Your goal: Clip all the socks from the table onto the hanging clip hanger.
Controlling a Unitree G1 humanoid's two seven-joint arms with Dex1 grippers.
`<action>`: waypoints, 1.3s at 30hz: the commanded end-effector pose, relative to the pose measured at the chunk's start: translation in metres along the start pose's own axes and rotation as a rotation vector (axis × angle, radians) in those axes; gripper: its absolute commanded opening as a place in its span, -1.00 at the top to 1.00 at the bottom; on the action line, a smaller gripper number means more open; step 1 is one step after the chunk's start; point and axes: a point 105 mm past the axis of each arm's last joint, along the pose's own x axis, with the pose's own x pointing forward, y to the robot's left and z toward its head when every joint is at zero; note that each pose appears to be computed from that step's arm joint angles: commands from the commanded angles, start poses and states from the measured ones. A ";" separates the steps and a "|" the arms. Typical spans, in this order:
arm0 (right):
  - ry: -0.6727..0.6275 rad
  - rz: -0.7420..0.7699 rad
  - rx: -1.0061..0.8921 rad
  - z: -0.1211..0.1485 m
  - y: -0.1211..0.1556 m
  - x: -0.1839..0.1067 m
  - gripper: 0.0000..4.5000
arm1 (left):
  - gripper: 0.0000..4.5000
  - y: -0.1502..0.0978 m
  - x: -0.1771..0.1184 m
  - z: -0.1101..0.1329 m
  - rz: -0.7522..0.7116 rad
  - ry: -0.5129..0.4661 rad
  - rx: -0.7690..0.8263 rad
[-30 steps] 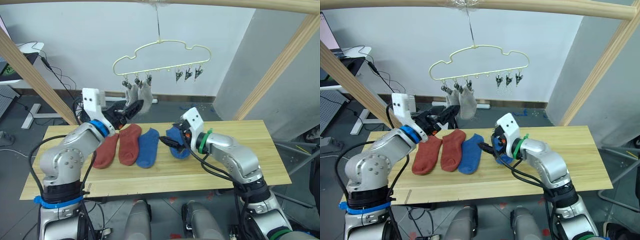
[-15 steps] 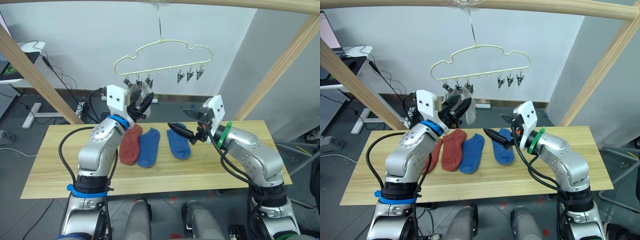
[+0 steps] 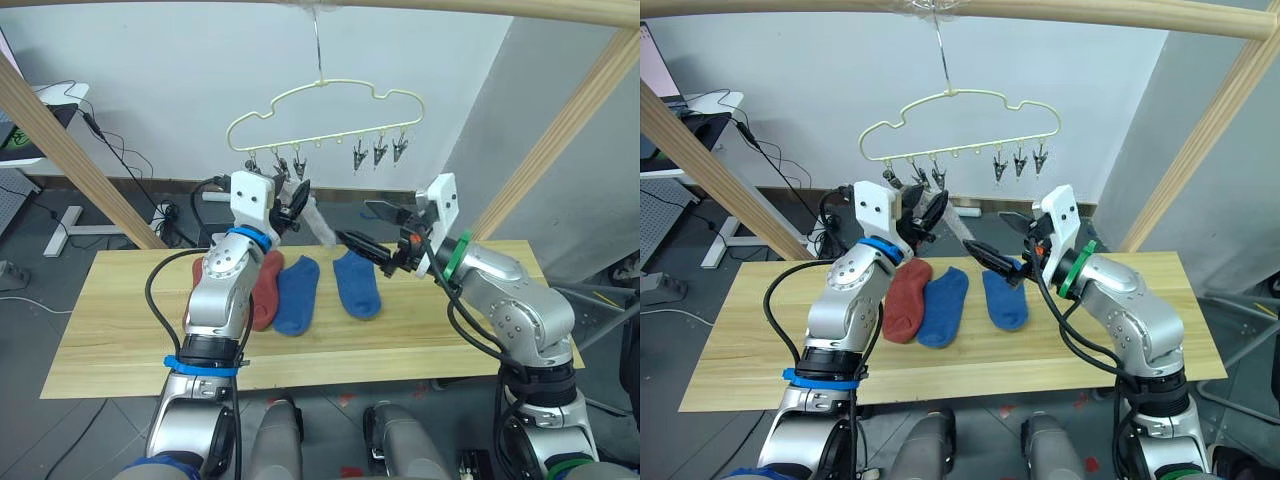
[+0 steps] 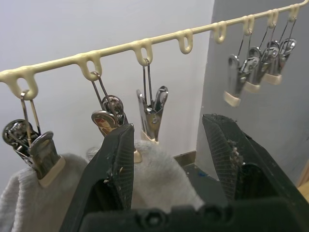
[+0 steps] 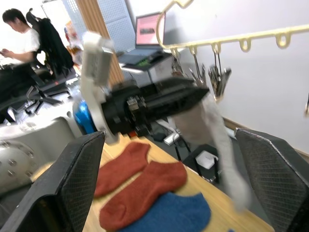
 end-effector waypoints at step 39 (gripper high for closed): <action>-0.070 -0.005 -0.025 0.025 0.006 -0.005 -1.00 | -0.09 0.007 0.021 0.014 0.032 -0.089 0.029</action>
